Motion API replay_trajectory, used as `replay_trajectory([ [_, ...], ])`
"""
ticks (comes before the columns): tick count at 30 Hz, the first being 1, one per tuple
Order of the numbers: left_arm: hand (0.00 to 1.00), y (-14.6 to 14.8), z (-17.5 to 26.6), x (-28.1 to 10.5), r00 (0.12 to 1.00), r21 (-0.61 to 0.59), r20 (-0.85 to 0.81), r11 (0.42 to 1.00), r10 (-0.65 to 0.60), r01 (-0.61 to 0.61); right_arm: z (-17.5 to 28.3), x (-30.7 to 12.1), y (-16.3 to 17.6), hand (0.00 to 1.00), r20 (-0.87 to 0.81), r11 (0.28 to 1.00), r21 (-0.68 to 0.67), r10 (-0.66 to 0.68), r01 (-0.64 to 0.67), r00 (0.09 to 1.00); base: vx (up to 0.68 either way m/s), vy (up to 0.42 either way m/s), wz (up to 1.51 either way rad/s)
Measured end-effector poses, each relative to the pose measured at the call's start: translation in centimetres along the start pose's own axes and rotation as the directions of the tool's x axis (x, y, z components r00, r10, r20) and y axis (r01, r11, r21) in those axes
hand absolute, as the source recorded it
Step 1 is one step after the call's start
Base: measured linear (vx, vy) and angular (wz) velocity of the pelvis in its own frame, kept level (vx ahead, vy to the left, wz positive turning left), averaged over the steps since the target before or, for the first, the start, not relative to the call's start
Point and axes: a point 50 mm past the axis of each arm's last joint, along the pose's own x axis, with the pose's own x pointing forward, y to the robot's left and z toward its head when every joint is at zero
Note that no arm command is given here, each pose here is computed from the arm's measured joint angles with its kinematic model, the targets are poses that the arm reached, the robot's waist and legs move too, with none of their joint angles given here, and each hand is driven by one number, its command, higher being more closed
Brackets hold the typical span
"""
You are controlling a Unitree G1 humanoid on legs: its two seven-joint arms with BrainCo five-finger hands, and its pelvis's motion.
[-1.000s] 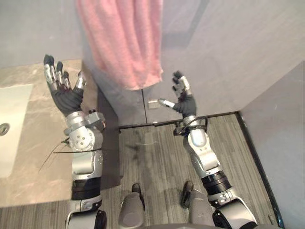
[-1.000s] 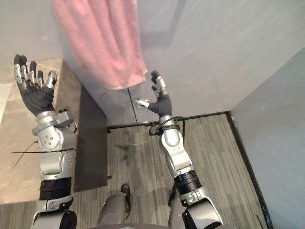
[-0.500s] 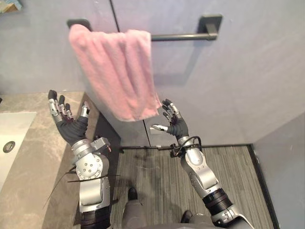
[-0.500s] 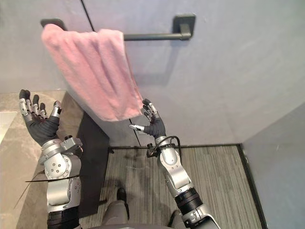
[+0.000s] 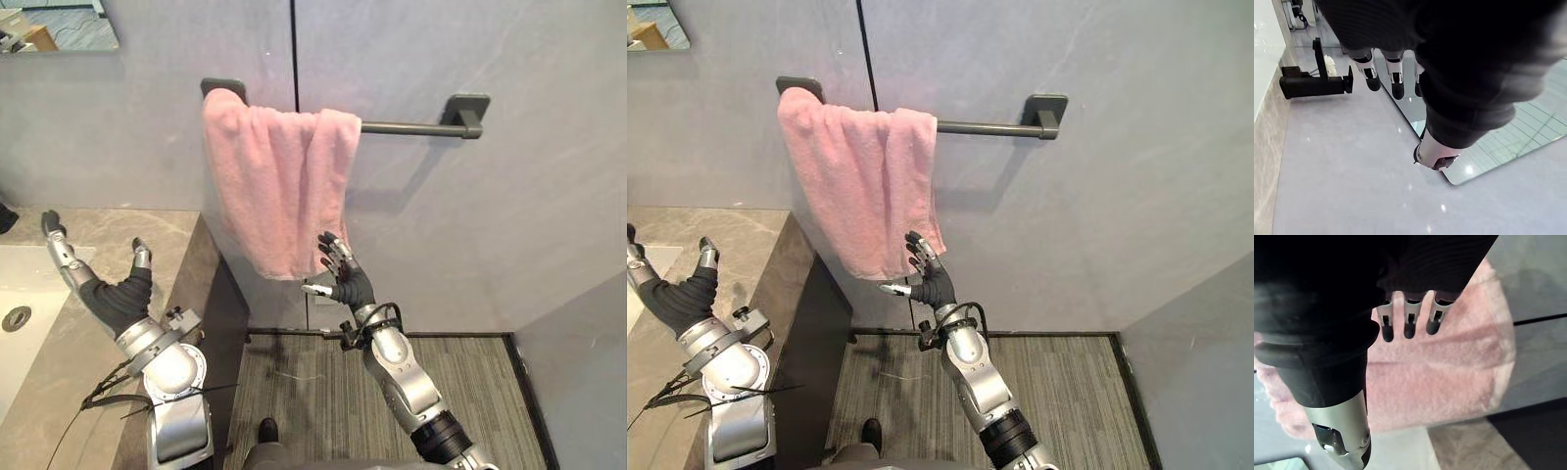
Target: Organize washtable
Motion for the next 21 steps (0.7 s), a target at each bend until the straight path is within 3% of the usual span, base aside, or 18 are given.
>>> replay_trajectory([
  [5,0.0,-1.2,-0.5,-0.2,0.991,-0.124,-0.055,0.986,-0.119,0.111,0.1,0.0,-0.1,0.0,0.002,1.0,-0.001,-0.002,0.002,1.0,-0.12,-0.005,0.03],
  [8,0.0,-2.7,-1.7,0.8,0.983,-0.122,-0.069,0.98,-0.169,0.159,0.2,0.2,0.1,0.0,0.007,1.0,0.009,0.006,-0.006,1.0,-0.07,0.012,0.0],
  [15,0.0,-3.2,-1.6,5.4,1.0,-0.098,-0.022,0.995,0.02,-0.022,2.5,0.4,2.3,0.0,0.119,0.992,0.038,0.112,-0.118,0.986,-0.03,0.015,-0.11],
  [21,0.0,-3.7,0.2,8.2,0.995,-0.145,0.043,0.986,0.094,-0.086,3.7,0.3,2.8,0.0,0.179,0.989,0.049,0.128,-0.138,0.976,-0.05,0.005,-0.05],
])
